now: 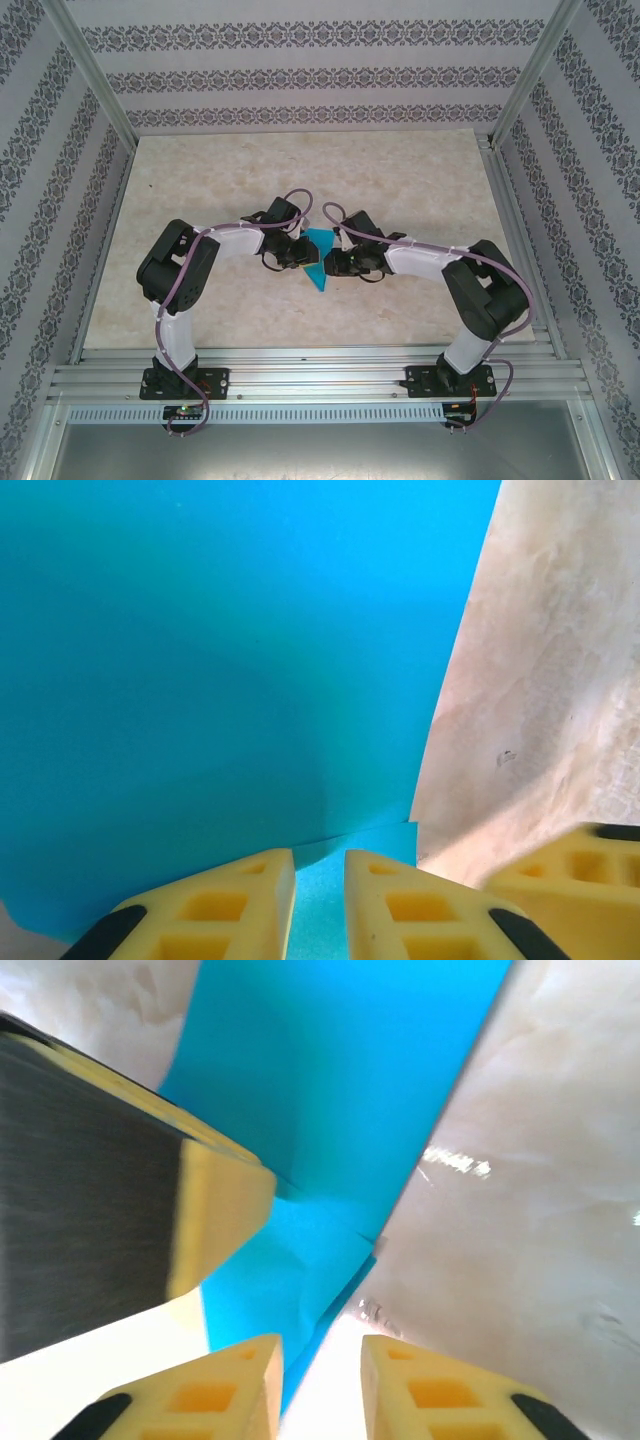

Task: Fold a paper plane with a square sheet of paper (fold left side to right side)
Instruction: Third fold the triangle at the center of the table.

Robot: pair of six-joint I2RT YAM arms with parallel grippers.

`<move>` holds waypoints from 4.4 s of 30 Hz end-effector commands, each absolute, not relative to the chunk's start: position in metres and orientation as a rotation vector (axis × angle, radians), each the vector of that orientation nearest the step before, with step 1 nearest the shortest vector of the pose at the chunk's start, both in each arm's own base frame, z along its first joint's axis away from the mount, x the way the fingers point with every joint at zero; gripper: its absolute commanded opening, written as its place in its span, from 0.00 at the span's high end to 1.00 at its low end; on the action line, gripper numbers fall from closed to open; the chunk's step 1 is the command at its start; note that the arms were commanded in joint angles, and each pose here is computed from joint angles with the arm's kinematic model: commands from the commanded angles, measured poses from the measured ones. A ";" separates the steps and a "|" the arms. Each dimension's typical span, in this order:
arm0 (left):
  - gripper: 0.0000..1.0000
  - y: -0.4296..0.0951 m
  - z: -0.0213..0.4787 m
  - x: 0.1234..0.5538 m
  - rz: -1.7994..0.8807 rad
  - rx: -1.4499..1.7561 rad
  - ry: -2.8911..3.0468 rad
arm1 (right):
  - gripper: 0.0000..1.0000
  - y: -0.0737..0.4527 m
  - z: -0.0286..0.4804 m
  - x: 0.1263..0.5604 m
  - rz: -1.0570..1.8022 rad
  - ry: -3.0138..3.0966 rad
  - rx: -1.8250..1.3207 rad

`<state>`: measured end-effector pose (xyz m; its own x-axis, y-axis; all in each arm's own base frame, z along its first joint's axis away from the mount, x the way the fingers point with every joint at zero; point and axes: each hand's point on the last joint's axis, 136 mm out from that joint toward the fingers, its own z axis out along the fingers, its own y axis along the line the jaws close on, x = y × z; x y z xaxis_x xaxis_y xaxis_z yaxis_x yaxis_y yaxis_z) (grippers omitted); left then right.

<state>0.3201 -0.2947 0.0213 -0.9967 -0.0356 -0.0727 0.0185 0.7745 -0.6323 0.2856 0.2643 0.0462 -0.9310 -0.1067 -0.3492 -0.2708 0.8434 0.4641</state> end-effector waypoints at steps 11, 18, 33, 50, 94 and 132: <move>0.77 -0.282 -0.011 0.306 -0.907 -0.021 2.967 | 0.70 0.262 0.113 0.268 0.918 2.509 -0.198; 0.78 -0.284 -0.013 0.306 -0.911 -0.014 2.969 | 0.79 0.297 0.096 0.255 1.020 2.510 -0.216; 0.78 -0.287 -0.012 0.305 -0.901 0.000 2.974 | 0.80 0.323 0.055 0.251 1.006 2.615 -0.270; 0.78 -0.288 -0.013 0.306 -0.897 0.006 2.972 | 0.81 0.311 0.018 0.231 0.921 2.758 -0.262; 0.81 -0.277 0.095 0.329 -1.144 0.053 2.655 | 1.00 0.260 -0.045 0.186 0.731 3.023 -0.133; 0.90 -0.290 0.007 0.311 -0.895 -0.057 2.800 | 0.99 0.243 -0.052 0.178 0.573 3.094 -0.159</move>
